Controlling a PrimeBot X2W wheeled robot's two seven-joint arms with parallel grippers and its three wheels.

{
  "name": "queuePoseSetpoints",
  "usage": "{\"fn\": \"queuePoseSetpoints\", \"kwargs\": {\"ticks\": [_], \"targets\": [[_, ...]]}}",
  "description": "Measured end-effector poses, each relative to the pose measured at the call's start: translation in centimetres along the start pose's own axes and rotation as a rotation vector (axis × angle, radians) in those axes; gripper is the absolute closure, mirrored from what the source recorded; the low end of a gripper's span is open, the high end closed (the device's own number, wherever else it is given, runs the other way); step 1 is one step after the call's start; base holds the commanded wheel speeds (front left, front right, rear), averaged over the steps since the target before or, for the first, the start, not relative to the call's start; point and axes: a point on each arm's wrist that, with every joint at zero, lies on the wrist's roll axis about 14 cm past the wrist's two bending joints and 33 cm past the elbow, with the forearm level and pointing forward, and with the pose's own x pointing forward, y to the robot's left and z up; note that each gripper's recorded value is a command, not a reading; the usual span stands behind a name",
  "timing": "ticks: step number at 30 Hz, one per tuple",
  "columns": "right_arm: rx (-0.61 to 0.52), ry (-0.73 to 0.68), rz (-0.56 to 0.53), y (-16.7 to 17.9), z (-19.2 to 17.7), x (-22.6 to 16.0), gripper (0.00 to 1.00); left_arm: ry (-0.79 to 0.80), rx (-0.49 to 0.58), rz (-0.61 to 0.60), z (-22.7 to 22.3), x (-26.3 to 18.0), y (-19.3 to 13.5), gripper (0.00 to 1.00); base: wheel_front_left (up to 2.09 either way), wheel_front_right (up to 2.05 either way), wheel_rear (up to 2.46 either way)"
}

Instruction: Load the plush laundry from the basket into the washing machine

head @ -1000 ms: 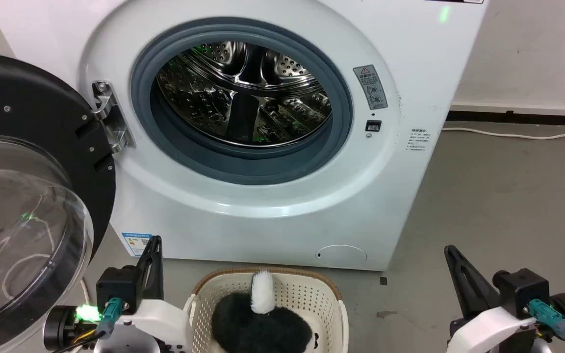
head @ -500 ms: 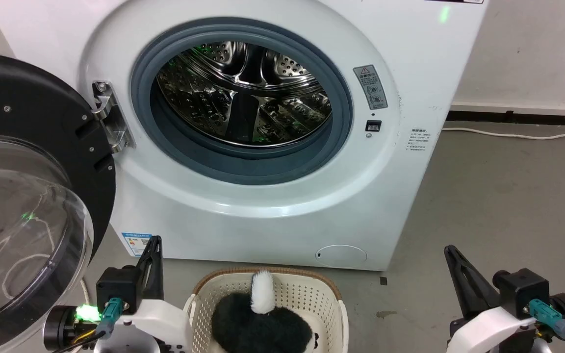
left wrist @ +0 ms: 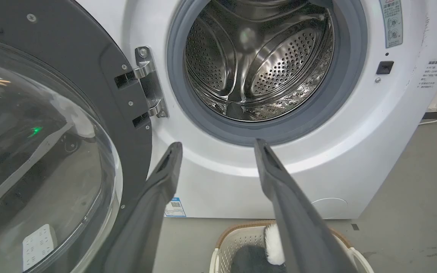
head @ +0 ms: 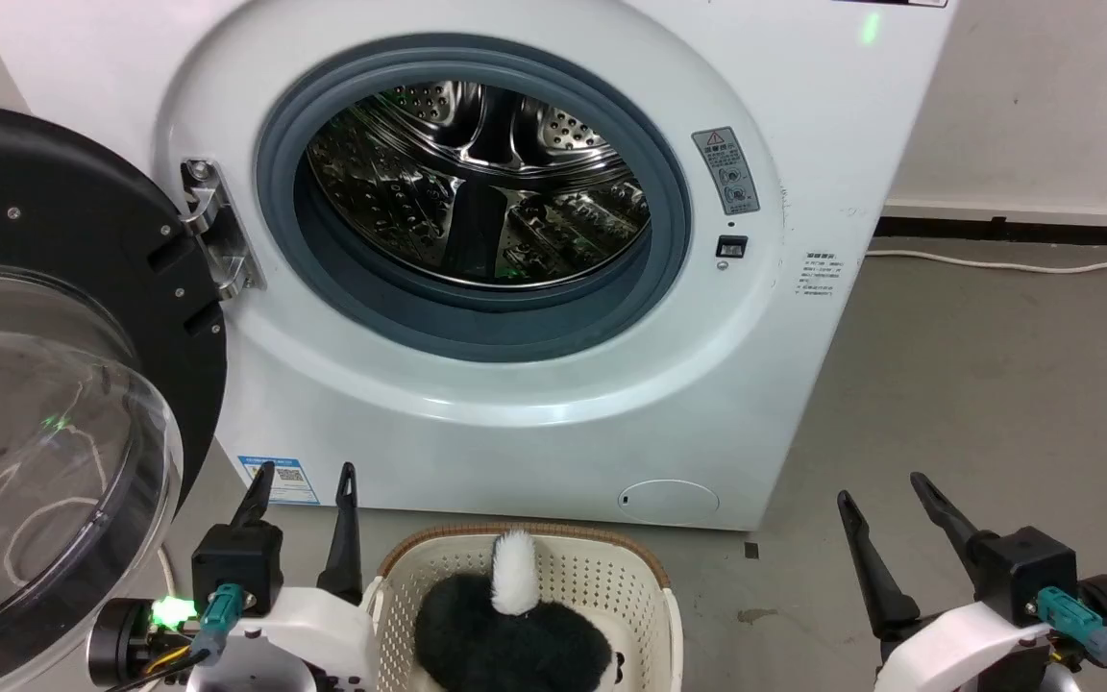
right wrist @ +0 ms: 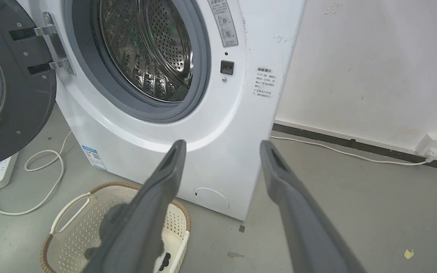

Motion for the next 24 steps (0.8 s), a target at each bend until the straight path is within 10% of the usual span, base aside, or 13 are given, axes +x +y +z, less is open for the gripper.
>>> {"fn": "queuePoseSetpoints", "kwargs": {"ticks": [24], "targets": [[0.057, 0.027, -0.069, -2.4, -2.2, 1.2, 0.00, 0.169, -0.009, -0.125, -6.8, 2.5, -4.0, 0.00, 0.00, 0.00, 0.00]]}}
